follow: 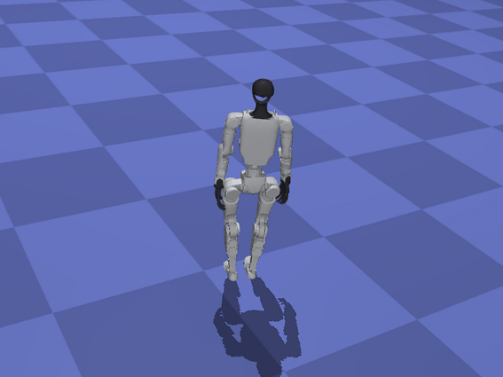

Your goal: In place motions

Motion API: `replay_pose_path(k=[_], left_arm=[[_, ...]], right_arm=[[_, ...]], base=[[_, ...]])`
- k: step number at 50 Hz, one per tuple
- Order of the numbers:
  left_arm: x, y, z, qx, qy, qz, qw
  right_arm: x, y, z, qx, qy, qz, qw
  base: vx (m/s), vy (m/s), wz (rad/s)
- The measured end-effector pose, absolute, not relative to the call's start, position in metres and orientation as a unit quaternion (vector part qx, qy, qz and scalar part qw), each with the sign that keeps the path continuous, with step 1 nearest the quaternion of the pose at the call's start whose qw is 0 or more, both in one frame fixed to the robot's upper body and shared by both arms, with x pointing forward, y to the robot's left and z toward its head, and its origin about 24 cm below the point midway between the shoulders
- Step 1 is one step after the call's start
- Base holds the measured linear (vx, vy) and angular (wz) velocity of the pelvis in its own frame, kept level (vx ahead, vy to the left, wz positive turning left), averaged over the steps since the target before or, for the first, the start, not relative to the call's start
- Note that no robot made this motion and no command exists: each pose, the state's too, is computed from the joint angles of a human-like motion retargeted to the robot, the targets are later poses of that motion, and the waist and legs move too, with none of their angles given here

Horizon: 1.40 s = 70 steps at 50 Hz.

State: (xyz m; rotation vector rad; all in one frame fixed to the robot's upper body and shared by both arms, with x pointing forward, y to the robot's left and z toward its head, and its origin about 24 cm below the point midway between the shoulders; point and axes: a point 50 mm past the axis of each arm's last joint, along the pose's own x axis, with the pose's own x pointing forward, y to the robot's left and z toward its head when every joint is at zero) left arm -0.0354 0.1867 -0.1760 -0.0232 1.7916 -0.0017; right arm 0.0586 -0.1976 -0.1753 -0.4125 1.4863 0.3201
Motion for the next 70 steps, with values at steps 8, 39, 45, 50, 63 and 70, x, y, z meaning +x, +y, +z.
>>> replay_pose_path(k=[8,39,45,50,63,70], left_arm=[[-0.052,0.165,-0.176,-0.011,0.8,-0.005,0.6],[-0.012,0.174,-0.181,0.044,0.748,-0.069,0.658],[0.005,0.18,-0.181,0.091,0.731,-0.086,0.67],[0.0,0.186,-0.181,0.101,0.736,-0.069,0.666],[-0.033,0.168,-0.179,-0.027,0.768,0.015,0.639],[-0.031,0.157,-0.18,-0.053,0.762,0.033,0.645]], right_arm=[[0.057,-0.189,-0.177,-0.165,0.671,0.151,0.707],[0.009,-0.2,-0.178,-0.179,0.747,0.165,0.618],[-0.002,-0.214,-0.175,-0.175,0.763,0.144,0.606],[-0.016,-0.228,-0.171,-0.201,0.784,0.142,0.57],[-0.015,-0.235,-0.17,-0.207,0.781,0.122,0.577],[0.009,-0.236,-0.172,-0.216,0.75,0.117,0.614]], base=[[0.06,-0.02,0.67],[0.01,-0.05,0.0],[0.01,-0.07,1.25],[0.23,-0.09,1.96],[0.46,-0.15,2.71],[0.53,-0.24,1.79]])
